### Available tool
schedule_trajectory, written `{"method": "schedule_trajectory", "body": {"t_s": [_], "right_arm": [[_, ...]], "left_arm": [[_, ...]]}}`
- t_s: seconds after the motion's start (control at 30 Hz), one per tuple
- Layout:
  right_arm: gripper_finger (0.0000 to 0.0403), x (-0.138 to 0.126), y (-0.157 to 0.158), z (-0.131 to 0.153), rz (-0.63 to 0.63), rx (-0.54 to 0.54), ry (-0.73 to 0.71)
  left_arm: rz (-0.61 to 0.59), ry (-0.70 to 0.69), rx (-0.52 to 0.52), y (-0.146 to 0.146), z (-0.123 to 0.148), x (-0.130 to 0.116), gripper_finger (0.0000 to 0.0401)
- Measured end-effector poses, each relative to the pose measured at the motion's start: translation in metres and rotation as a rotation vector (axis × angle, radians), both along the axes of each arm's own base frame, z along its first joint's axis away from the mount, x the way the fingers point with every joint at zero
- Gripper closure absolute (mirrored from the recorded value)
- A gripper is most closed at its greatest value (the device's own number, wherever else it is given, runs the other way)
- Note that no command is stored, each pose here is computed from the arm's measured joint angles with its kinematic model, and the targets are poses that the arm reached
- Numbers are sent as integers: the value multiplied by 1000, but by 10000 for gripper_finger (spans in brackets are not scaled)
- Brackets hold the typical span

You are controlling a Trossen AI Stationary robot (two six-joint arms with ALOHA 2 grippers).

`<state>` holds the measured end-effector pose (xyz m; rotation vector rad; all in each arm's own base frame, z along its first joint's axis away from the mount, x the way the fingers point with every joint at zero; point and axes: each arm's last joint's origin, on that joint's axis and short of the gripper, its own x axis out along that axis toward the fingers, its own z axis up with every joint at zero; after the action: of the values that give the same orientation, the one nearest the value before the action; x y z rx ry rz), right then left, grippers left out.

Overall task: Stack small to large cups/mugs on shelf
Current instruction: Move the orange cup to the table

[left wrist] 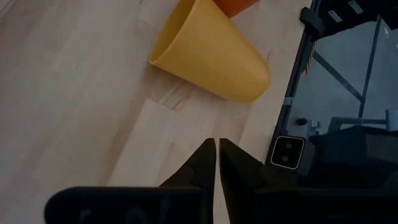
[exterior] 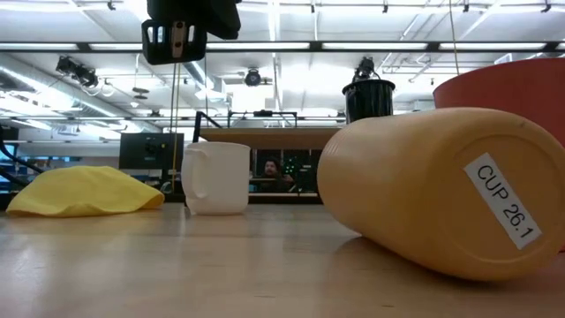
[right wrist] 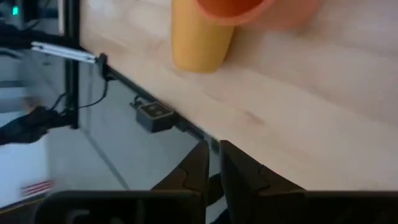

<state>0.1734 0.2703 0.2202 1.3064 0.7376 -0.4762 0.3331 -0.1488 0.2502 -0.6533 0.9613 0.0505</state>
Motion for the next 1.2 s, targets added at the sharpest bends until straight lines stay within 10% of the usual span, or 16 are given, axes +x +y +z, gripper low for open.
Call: {"method": "schedule_trajectory", "body": {"t_s": [0.67,1.2], "right_arm": [[359,27,-23,-53,-243,106,-244],[393,48,-18,-60,-253,59,-174]], "left_arm": [[12,-11,44,34,0,13,371],[-257,-19,-121,69,1,22,379]]}}
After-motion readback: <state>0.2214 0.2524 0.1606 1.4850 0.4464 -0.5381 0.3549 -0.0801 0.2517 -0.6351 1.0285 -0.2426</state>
